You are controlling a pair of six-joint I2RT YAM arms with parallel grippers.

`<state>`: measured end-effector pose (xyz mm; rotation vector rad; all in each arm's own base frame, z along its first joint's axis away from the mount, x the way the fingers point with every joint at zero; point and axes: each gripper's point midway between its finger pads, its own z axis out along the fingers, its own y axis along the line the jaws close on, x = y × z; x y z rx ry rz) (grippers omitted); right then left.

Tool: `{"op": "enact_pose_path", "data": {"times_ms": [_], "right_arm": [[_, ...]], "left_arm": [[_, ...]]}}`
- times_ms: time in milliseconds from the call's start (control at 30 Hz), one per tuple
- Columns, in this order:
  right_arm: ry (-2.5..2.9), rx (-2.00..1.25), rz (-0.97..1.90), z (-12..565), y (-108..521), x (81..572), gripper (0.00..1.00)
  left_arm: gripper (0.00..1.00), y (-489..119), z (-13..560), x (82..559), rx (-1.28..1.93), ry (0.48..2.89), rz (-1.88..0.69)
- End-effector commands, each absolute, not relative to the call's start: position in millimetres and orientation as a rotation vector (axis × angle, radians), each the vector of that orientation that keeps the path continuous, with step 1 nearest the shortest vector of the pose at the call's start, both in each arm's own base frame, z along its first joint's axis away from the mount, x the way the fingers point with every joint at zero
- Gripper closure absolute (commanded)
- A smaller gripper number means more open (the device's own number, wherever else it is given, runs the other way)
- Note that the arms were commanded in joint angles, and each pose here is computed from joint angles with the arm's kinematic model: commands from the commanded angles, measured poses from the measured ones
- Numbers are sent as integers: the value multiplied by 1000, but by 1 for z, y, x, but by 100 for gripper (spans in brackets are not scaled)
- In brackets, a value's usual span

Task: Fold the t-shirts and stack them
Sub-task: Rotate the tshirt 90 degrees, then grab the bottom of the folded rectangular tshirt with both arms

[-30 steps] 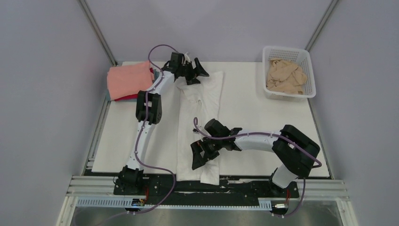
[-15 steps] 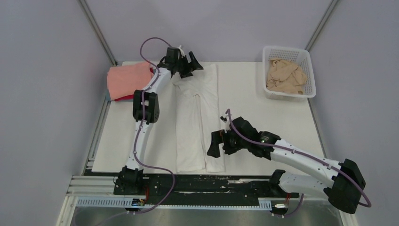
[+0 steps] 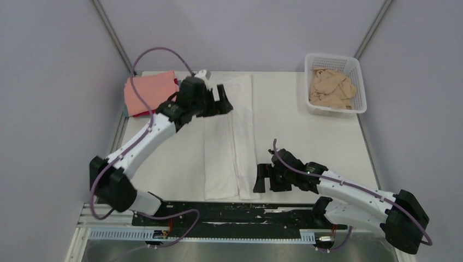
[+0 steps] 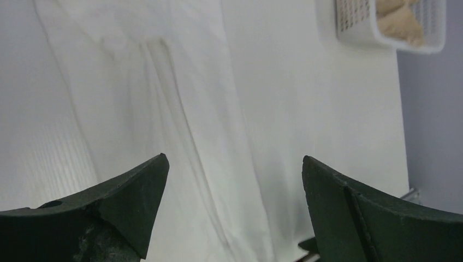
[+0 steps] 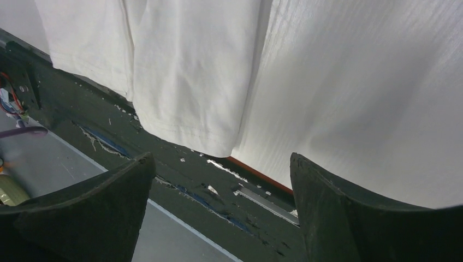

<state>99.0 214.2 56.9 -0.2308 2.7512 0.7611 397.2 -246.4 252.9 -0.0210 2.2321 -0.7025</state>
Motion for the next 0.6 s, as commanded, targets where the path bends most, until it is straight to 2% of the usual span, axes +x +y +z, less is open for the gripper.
{"op": "enact_pose_path", "data": {"times_ms": [0, 33, 67, 133, 300, 367, 567], "right_arm": [[2737, -150, 784, 57, 214, 100, 13], [2738, -150, 783, 56, 214, 100, 15], [2736, -158, 790, 56, 215, 99, 17], [2739, -172, 815, 55, 217, 96, 20], [2754, -172, 869, 48, 222, 90, 27], [2755, -160, 884, 45, 225, 90, 30], [2752, -110, 868, 36, 226, 95, 39]], "left_arm": [[0, -207, 192, 307, -236, 2238, -542], [0, -201, 164, 284, -268, 2286, -523], [0, -206, 169, 260, -240, 2277, -571], [0, -199, 143, 220, -258, 2349, -569], [0, -189, 85, 144, -283, 2528, -627], [0, -197, 73, 119, -252, 2573, -703], [16, -193, 39, 88, -295, 2686, -695]]}}
